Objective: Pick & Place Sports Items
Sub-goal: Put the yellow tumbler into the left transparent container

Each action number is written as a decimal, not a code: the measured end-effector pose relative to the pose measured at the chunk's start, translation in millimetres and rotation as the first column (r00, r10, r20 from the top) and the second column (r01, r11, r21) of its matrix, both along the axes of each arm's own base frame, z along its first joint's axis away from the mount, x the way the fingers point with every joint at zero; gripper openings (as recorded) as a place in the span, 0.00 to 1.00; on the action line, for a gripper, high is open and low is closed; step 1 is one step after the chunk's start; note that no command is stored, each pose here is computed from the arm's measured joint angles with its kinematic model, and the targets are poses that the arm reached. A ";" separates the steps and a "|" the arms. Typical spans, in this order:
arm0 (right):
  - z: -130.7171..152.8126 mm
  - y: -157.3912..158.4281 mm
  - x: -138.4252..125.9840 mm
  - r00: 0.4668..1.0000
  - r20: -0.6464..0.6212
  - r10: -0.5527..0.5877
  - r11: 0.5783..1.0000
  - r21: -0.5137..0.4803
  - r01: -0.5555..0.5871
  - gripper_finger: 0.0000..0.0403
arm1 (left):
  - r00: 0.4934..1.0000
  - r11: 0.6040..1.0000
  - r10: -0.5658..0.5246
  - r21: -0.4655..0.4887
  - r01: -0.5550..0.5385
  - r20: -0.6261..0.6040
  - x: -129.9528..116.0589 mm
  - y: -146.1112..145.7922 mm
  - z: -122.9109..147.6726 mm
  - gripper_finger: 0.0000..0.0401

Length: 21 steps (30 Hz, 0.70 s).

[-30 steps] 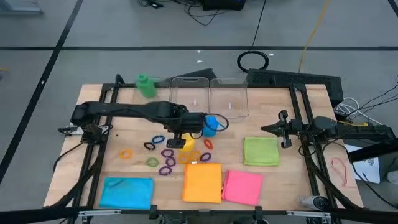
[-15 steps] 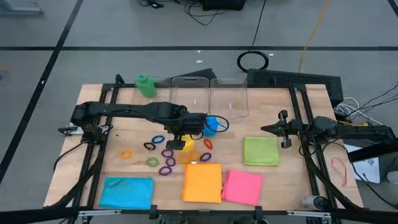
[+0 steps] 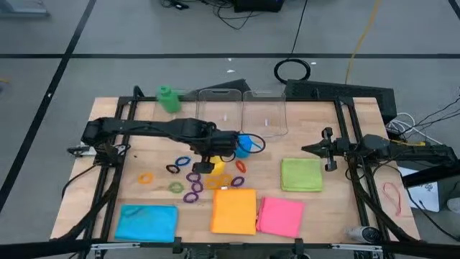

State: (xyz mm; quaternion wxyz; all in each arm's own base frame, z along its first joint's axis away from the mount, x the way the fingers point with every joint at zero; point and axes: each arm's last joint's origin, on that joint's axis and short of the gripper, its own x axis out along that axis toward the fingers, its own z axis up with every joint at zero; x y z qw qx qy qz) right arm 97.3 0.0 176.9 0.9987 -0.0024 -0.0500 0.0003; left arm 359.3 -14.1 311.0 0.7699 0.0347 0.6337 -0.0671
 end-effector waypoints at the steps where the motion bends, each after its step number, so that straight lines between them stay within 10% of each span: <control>1: 0.0 0.0 0.0 1.000 0.000 0.000 1.000 0.000 0.000 0.00 | 1.000 1.000 -0.001 0.004 0.001 0.000 0.5 0.4 -2.7 0.97; 14: -0.1 0.0 0.0 1.000 0.000 0.000 1.000 0.000 0.000 0.00 | 1.000 1.000 0.021 0.002 -0.021 -0.023 0.2 6.4 -13.6 0.96; 21: -0.1 0.0 0.0 1.000 0.000 0.000 1.000 0.000 0.000 0.00 | 1.000 1.000 0.004 0.004 -0.003 -0.022 0.2 6.3 -13.5 0.72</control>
